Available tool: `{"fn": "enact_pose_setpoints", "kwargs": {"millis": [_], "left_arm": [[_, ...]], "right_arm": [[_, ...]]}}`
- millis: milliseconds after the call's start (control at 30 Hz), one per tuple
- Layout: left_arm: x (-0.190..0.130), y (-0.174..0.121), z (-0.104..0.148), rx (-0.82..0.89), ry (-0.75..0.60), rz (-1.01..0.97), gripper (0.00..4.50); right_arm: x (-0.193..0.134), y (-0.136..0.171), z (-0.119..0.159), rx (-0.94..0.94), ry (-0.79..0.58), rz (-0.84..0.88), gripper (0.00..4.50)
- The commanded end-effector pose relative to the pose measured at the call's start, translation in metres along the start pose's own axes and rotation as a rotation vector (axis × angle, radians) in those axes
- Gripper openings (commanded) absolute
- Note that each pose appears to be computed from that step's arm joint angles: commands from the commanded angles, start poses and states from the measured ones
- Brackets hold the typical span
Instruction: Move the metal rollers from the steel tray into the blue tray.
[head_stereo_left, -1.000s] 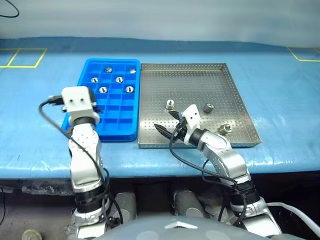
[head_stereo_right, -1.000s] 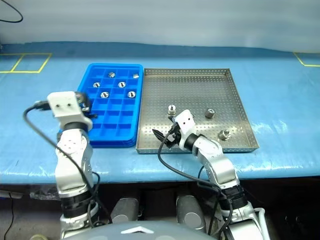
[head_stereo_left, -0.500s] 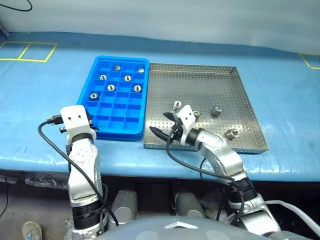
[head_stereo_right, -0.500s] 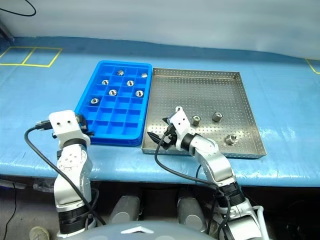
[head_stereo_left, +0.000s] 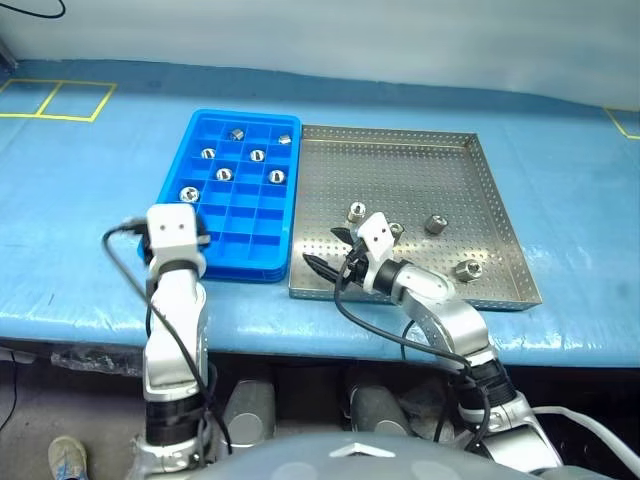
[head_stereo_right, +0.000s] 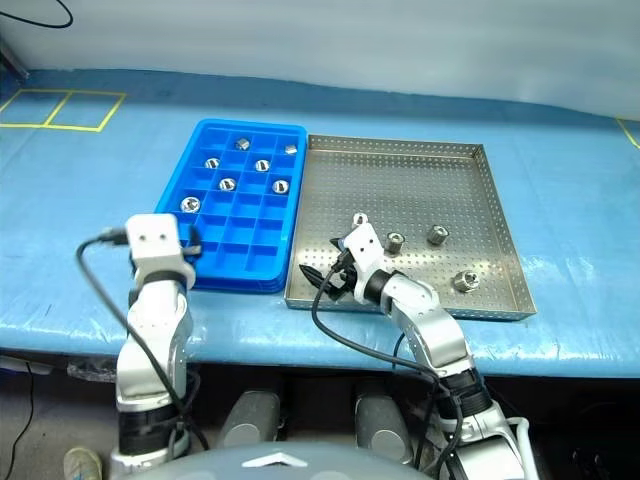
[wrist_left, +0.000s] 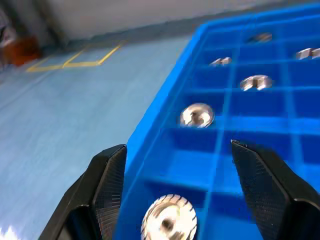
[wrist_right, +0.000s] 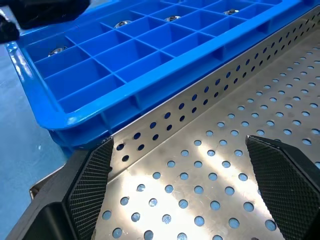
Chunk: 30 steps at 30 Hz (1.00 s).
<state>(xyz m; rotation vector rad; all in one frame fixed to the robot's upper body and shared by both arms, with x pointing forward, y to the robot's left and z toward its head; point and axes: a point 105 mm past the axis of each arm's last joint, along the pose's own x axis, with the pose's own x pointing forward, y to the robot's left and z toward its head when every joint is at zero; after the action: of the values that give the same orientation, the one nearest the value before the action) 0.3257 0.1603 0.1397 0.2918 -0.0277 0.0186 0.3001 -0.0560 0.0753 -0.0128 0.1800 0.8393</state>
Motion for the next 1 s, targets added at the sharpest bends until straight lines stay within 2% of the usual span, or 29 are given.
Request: {"fn": "enact_pose_setpoints", "kwargs": {"millis": [33,133,233,333,400,467,567,700,1000], "left_arm": [[0.008,-0.059,0.04,0.052,-0.18,-0.41,3.67],[0.026,-0.079,0.038,0.131,-0.157,-0.578,3.67],[0.043,-0.092,0.023,0.255,-0.087,-0.695,3.67],[0.07,-0.1,0.007,0.2,0.031,-0.737,3.67],[0.08,-0.104,0.004,0.238,0.043,-0.749,3.67],[0.083,-0.115,0.007,0.137,0.059,-0.811,3.67],[0.095,-0.119,0.0,0.164,0.099,-0.794,3.67],[0.1,-0.125,0.0,0.085,0.135,-0.809,3.67],[0.092,-0.124,-0.031,0.153,0.282,-0.85,3.67]], "right_arm": [[-0.013,-0.005,0.014,-0.018,-0.057,-0.064,4.5],[-0.024,-0.012,0.01,-0.001,-0.062,-0.135,4.5],[-0.03,-0.013,0.009,0.018,-0.072,-0.175,4.5],[-0.036,-0.014,0.007,0.02,-0.072,-0.209,4.5],[-0.039,-0.015,0.006,0.023,-0.071,-0.226,4.5],[-0.041,-0.016,0.003,0.029,-0.065,-0.245,4.5],[-0.044,-0.014,0.0,0.041,-0.062,-0.26,4.5],[-0.046,-0.011,-0.003,0.056,-0.06,-0.27,4.5],[-0.045,-0.01,-0.005,0.06,-0.055,-0.268,4.5]]}}
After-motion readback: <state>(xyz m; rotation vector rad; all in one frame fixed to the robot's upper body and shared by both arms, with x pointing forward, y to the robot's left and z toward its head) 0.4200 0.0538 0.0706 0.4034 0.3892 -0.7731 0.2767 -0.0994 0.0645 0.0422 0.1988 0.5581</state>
